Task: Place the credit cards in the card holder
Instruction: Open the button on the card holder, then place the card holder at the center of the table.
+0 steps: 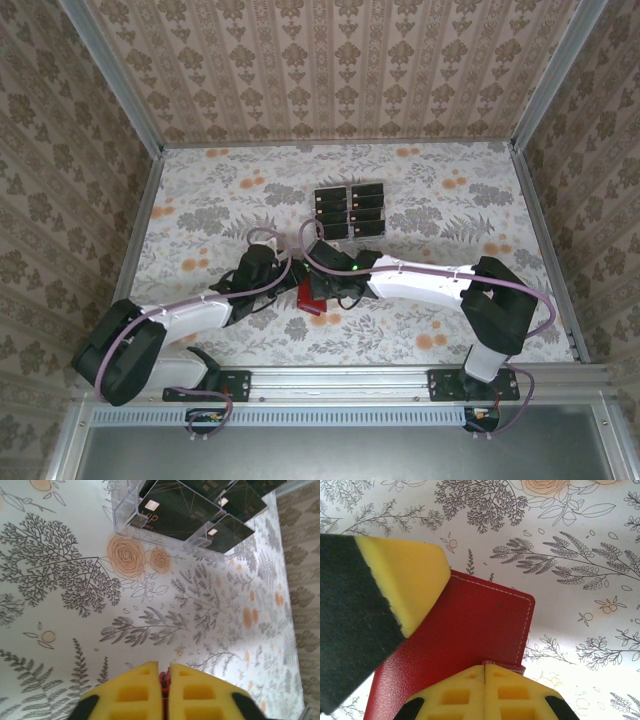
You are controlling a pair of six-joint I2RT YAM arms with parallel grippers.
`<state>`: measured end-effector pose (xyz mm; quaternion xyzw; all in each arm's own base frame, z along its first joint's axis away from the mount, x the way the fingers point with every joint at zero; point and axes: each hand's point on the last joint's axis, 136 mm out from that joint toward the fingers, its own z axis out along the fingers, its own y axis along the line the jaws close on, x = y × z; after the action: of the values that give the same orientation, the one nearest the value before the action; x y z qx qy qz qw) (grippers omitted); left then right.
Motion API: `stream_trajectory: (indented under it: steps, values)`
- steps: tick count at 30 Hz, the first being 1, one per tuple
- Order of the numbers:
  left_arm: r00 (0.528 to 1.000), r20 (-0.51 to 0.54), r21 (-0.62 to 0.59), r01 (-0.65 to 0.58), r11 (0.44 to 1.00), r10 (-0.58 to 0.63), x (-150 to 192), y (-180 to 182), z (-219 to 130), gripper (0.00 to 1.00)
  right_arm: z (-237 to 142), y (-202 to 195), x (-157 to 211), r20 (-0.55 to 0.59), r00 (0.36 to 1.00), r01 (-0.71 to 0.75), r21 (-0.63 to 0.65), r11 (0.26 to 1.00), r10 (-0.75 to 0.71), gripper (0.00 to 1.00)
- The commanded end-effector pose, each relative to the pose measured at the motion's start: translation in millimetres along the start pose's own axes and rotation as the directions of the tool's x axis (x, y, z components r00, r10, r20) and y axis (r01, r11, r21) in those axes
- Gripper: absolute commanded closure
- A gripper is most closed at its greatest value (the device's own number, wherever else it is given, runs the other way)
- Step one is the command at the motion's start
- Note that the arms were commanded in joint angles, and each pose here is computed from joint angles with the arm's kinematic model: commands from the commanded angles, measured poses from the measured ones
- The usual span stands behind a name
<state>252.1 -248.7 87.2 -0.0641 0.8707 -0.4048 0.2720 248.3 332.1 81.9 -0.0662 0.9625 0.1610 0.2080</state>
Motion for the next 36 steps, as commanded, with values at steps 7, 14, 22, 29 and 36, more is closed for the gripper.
stream_trajectory:
  steps: [7,14,22,29,36]
  values:
    - [0.994,0.086,0.025,-0.075,0.997,0.073,-13,-8,-7,1.0,-10,-47,1,0.051,0.996,-0.072,0.063,0.995,0.069,1.0]
    - [0.991,0.1,0.021,-0.089,0.996,0.087,-15,-8,-9,1.0,-19,-54,-1,0.071,0.994,-0.087,0.048,0.995,0.084,1.0]
    - [0.992,0.083,-0.019,-0.09,0.996,0.092,-10,5,-3,0.54,-37,-27,-18,0.101,0.993,-0.056,-0.066,0.996,0.062,1.0]
    - [0.987,0.091,-0.101,-0.12,0.988,0.129,-13,20,-10,0.26,-50,-6,-26,0.091,0.994,-0.04,-0.146,0.988,0.053,1.0]
    - [0.977,0.077,-0.146,-0.185,0.972,0.197,-15,22,-19,0.22,-60,11,-33,0.096,0.994,-0.038,-0.199,0.979,0.058,1.0]
